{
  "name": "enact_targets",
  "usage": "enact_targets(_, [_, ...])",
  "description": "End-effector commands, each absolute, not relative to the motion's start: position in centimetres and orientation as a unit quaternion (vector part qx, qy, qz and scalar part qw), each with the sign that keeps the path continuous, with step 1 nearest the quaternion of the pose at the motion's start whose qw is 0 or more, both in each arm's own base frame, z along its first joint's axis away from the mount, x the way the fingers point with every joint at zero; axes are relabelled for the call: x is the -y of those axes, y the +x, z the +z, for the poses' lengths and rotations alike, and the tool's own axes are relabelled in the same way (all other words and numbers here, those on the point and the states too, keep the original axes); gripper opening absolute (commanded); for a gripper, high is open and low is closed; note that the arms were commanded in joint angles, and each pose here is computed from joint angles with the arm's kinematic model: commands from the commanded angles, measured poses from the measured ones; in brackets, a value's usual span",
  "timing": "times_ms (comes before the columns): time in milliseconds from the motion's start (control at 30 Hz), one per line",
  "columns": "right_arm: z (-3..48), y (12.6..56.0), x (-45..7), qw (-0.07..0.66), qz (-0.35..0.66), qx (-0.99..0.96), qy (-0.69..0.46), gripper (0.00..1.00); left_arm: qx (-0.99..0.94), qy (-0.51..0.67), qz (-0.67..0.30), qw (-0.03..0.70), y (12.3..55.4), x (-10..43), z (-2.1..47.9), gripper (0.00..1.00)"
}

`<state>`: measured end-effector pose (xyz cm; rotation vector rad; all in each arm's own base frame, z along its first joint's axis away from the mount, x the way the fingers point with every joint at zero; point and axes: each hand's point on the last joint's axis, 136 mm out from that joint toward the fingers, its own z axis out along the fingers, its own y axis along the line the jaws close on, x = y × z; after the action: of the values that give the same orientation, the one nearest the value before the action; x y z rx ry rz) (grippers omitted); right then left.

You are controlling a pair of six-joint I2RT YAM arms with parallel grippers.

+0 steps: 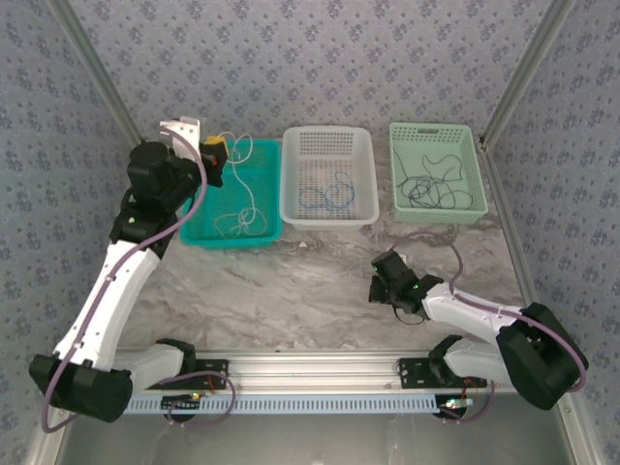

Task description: Untangle the cables

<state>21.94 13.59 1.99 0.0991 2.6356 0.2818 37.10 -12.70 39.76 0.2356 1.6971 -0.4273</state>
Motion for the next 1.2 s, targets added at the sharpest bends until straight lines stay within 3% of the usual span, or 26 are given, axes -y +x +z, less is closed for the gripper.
enact_targets(0, [3.1,22.4,-14.2,0.252,0.101,-0.962,0.018,0.00,-0.771,0.045,-0.159,0.615,39.3,10.3,36.1,0.03])
enact_targets(100, [3.8,22.5,-14.5,0.259,0.101,-0.961,0.007,0.00,-0.794,-0.005,-0.142,0.592,40.5,8.3,32.7,0.03])
enact_targets(200, [4.5,22.7,-14.6,0.268,0.101,-0.958,0.002,0.00,-0.817,-0.048,-0.140,0.558,41.2,6.9,29.6,0.12])
enact_targets(367, [6.0,23.1,-15.0,0.284,0.114,-0.952,0.003,0.00,-0.859,-0.063,-0.151,0.485,41.4,7.3,24.8,0.38])
enact_targets(433, [6.7,23.1,-15.1,0.291,0.119,-0.949,0.002,0.00,-0.864,-0.066,-0.168,0.471,41.2,7.9,23.6,0.55])
enact_targets(567, [8.3,23.2,-15.6,0.315,0.129,-0.940,-0.034,0.00,-0.864,-0.032,-0.179,0.470,40.1,10.1,23.4,0.65])
enact_targets(767, [11.3,22.8,-17.1,0.355,0.169,-0.914,-0.101,0.00,-0.822,0.154,-0.228,0.498,35.5,19.7,25.8,0.71])
enact_targets(900, [13.4,22.1,-18.0,0.377,0.205,-0.892,-0.143,0.00,-0.772,0.302,-0.301,0.471,30.6,26.5,25.8,0.71])
enact_targets(1167, [15.2,21.2,-20.2,0.378,0.272,-0.864,-0.190,0.00,-0.746,0.396,-0.366,0.391,26.7,33.6,22.5,0.65])
